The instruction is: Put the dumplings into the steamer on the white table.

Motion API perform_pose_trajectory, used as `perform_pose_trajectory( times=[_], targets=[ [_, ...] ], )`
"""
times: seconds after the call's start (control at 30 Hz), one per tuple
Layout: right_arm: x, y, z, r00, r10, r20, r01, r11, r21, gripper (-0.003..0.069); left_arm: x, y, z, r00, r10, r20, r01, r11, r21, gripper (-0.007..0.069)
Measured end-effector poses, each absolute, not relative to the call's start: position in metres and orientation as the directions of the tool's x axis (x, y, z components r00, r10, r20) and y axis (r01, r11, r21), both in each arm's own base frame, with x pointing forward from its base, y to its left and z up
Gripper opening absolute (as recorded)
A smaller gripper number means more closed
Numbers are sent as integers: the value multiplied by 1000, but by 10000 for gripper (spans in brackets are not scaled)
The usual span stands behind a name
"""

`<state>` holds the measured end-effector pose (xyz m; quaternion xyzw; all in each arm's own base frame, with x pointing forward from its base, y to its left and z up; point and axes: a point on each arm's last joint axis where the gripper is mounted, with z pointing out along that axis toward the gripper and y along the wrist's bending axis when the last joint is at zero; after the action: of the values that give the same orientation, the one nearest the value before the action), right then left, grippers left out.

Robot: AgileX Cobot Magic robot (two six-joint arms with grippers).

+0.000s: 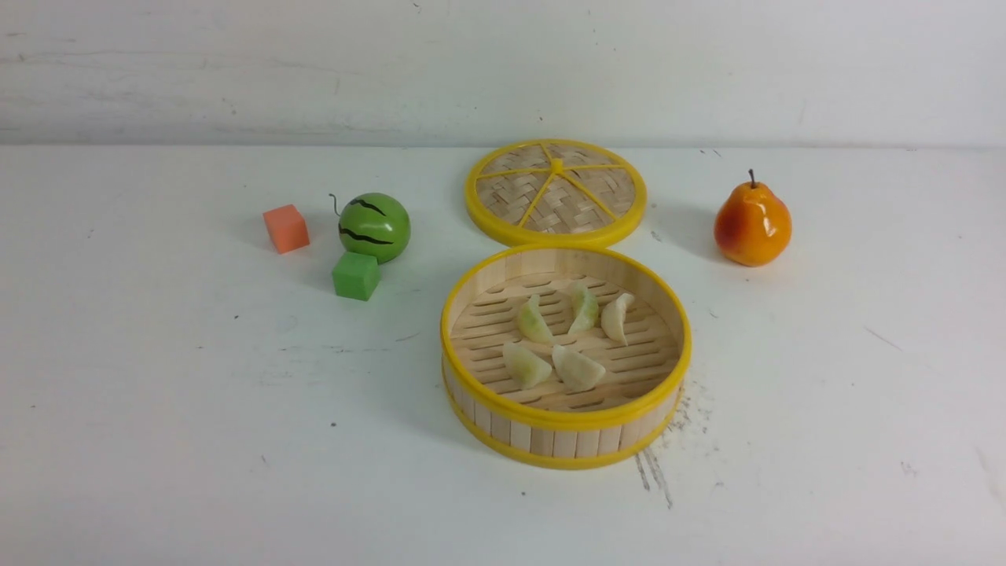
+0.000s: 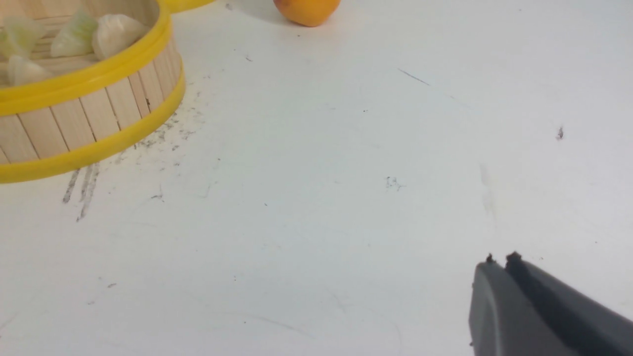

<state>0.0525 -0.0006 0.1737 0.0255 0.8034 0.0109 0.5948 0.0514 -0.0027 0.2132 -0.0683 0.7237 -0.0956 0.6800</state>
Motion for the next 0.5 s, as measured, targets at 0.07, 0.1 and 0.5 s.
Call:
perform_pose_trajectory(
  times=[0.07,0.1,0.5],
  targets=[
    [52,-1,174,-291,54,-955,28,998,48,22,53,0,201,-89,-235,-968,-23,972,-233,-14],
    [52,-1,174,-291,54,-955,28,998,48,23,54,1,196,-101,-236,-966,-41,972,-233,-14],
    [52,-1,174,-292,53,-955,28,999,47,41,52,4,171,-270,-217,-938,-134,973,-186,-14]
  ],
)
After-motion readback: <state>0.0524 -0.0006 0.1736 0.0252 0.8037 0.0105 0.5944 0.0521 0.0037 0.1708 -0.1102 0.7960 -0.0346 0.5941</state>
